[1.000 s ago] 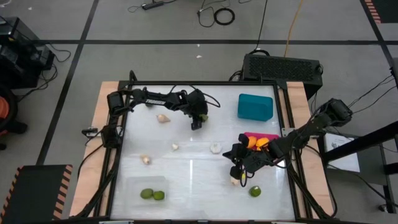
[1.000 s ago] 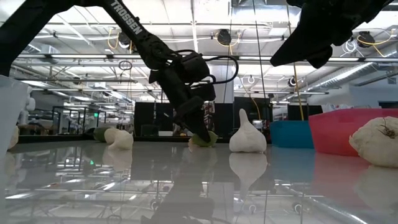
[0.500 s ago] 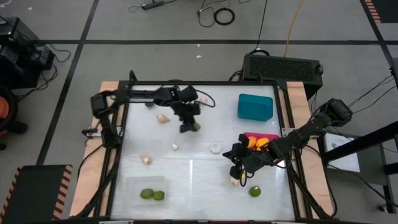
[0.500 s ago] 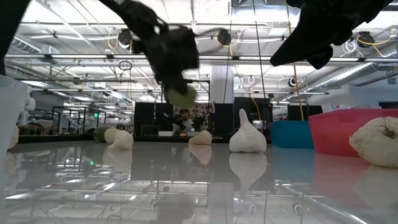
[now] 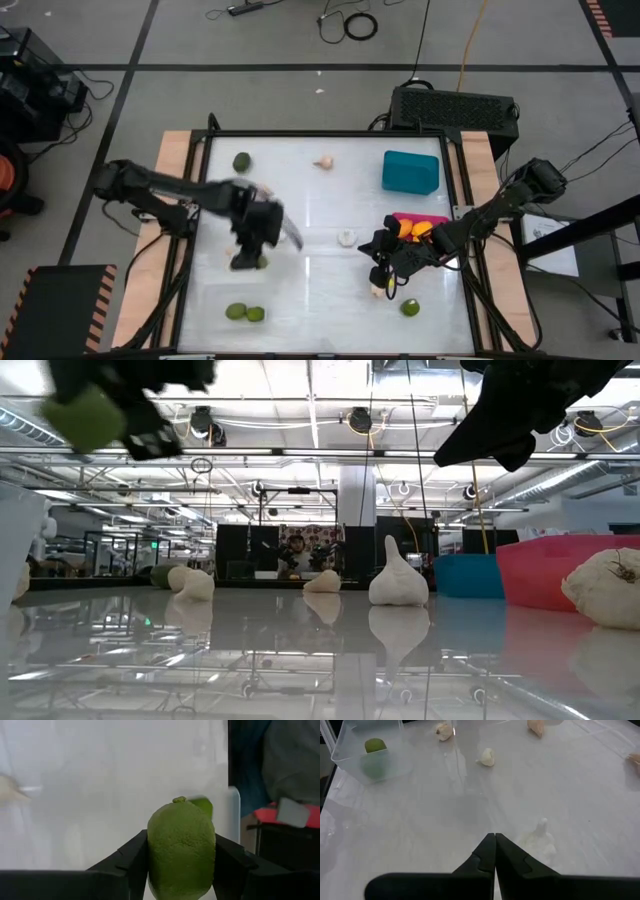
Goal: Sort produce into baskets
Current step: Put the green lime into the transparent bin
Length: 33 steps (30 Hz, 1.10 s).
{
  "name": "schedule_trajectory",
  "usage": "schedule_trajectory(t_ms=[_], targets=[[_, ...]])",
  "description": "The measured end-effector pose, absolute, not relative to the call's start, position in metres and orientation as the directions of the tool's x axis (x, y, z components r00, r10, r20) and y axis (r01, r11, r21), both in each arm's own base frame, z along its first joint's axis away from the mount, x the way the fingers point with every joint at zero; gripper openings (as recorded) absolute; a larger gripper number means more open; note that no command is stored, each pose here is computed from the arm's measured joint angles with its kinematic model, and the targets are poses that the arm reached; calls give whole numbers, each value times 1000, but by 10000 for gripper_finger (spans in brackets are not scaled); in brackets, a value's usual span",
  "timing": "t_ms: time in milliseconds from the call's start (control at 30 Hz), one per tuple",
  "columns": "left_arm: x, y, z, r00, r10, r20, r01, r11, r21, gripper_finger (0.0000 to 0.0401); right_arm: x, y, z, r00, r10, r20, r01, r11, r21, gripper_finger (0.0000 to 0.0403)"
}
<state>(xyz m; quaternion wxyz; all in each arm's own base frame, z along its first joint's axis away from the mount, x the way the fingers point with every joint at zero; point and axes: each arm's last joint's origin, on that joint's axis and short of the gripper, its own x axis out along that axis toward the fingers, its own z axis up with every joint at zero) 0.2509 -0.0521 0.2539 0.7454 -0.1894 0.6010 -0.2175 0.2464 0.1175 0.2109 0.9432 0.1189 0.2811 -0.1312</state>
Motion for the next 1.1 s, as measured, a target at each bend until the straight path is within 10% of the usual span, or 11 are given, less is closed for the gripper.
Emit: schedule_trajectory(t_ms=[867,1100], targets=[[206,-168,243,339,-278,-899,139,960,-245,174,250,116,215,831,-220,-511,357,915,186,0],[203,-172,243,338,-283,-898,88,959,-269,229,250,116,215,831,-220,-511,356,916,184,0]])
